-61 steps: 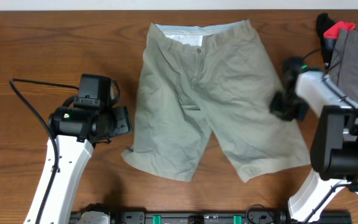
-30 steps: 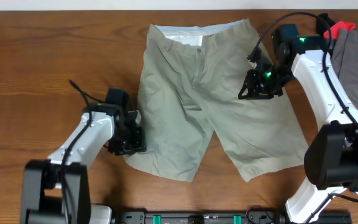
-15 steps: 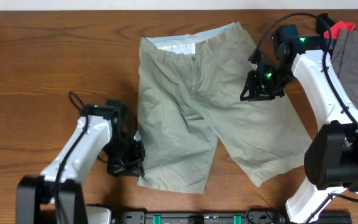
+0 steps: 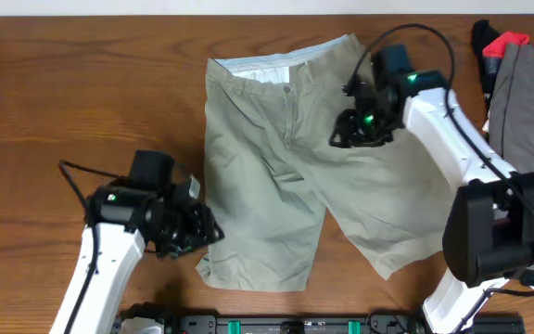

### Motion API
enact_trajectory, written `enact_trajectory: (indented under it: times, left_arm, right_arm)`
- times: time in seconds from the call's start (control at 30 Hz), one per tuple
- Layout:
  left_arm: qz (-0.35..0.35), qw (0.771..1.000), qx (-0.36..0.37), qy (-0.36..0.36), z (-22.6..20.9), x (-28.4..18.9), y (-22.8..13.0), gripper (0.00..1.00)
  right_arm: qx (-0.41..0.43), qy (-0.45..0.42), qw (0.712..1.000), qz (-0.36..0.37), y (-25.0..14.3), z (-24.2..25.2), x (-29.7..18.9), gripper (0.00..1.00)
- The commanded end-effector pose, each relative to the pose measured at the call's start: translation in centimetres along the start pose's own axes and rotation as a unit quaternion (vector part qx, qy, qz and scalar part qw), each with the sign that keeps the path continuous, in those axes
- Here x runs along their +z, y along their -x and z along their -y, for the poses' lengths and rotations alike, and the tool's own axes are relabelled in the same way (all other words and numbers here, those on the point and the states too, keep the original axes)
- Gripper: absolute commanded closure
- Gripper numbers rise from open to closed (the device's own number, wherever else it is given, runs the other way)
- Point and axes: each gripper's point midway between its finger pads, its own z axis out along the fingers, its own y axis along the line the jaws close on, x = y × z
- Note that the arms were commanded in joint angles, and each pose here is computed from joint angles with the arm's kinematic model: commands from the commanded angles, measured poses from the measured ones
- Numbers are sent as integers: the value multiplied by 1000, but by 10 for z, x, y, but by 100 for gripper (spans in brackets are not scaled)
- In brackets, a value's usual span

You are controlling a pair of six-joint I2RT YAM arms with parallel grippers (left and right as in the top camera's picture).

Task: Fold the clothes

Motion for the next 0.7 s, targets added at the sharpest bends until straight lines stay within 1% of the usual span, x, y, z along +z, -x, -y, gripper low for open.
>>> enact_trajectory:
  times: [0.0,0.03,0.07,0.1,0.13,0.17,0.23,0.4,0.5,0.67]
  left_arm:
    - [58,998,37,-7,9,-10,22,50]
    - [70,997,42,-7,10,-10,28,49]
    - [76,996,45,-7,11,-10,31,49]
    - [80,996,47,-9,12,-10,34,48]
    - [81,996,47,-9,12,-10,35,49]
    - [80,996,47,-8,12,-9,36,48]
    - [78,996,46,-8,11,-9,35,49]
    - [74,996,46,-14,13,-9,33,49]
    - [73,996,46,-16,14,-9,33,49]
    - [73,996,46,-16,14,-9,33,49]
  right_arm:
    - [-25,40,999,21,2,-33,22,42]
    - [-33,37,998,37,8,-38,28,39]
    - [-30,30,998,52,14,-41,32,39]
    - [-29,22,997,72,23,-46,37,40]
    - [-35,17,996,84,29,-49,40,43]
    - [-37,11,994,100,35,-53,43,45]
    - [-26,-6,993,119,43,-54,50,48]
    - [30,-87,986,139,48,-25,69,49]
    - [31,-85,987,135,49,-20,86,49]
    - [29,-46,989,141,56,-28,106,50]
